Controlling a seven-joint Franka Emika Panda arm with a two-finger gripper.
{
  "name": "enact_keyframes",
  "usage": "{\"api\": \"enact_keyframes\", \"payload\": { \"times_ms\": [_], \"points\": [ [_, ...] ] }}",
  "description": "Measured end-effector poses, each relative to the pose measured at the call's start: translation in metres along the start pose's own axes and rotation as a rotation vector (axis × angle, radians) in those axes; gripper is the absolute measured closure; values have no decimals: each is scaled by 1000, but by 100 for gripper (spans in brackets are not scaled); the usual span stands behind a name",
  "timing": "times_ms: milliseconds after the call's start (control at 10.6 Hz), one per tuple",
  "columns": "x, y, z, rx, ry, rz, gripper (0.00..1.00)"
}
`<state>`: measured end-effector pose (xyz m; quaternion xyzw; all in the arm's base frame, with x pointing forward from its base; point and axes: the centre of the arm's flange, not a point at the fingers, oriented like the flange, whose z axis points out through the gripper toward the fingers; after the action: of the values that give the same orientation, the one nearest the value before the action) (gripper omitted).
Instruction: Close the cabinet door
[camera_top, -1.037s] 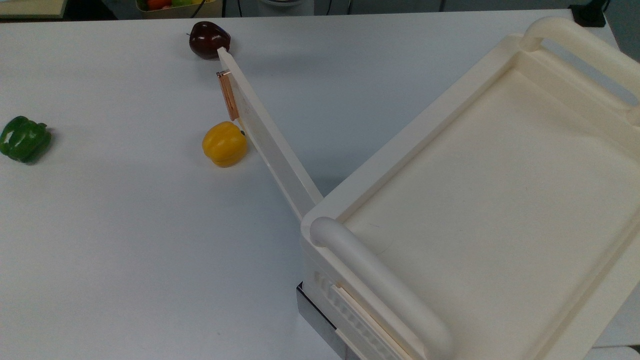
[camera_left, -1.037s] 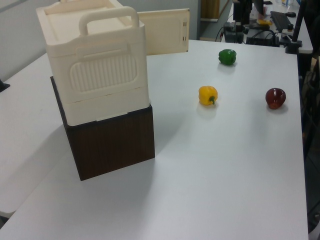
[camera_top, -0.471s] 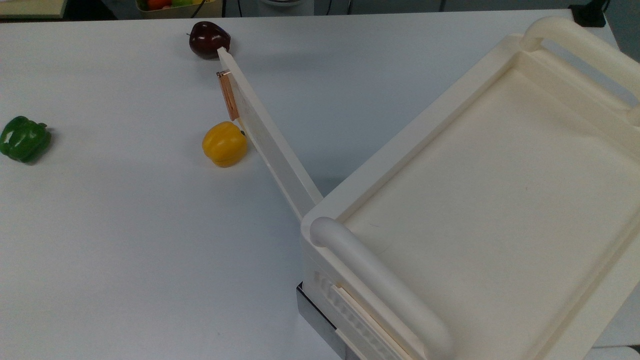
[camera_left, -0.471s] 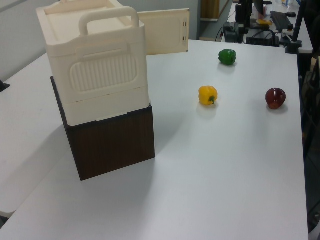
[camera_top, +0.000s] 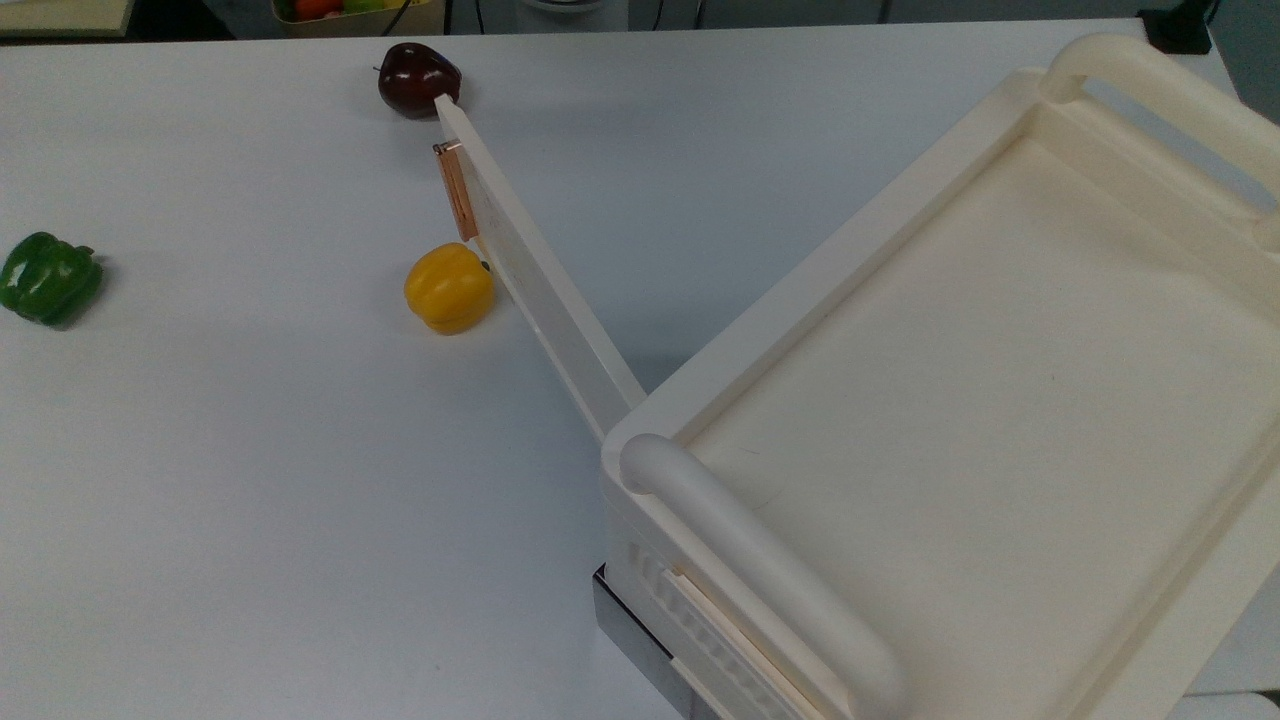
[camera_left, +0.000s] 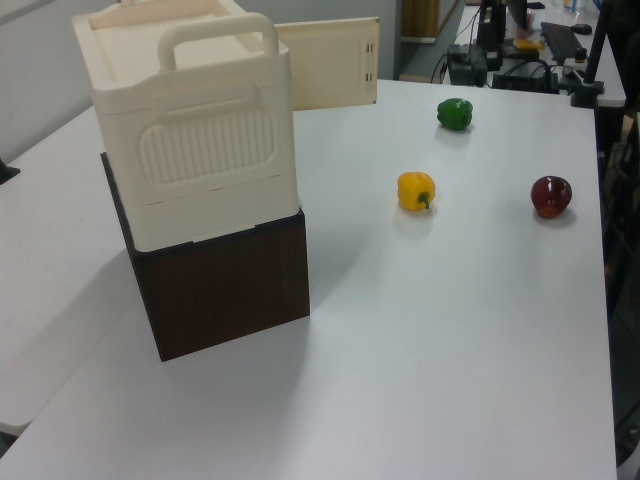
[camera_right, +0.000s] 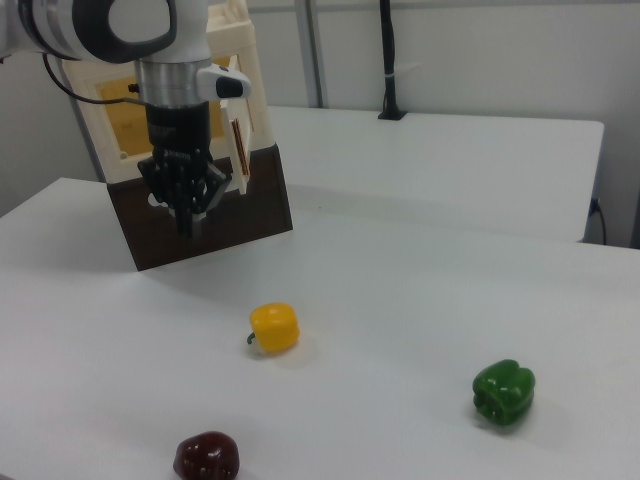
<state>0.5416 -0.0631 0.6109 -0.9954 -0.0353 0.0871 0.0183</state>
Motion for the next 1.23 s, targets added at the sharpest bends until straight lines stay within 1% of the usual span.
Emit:
{"api": "enact_keyframes", "payload": {
  "times_ms": [94,189,471,660,754,943,1037,1226],
  "points": [
    [0,0,0,0,-1,-10,94],
    [1,0,1,0,-2,-30,99],
    [3,1,1,6,10,-123,99],
    [9,1,0,19,54,-160,99],
    [14,2,-2,18,82,-174,99],
    [18,14,-6,34,148,-246,99],
    [19,20,-9,33,177,-292,99],
    [25,23,-17,-4,246,-398,99]
  ]
}}
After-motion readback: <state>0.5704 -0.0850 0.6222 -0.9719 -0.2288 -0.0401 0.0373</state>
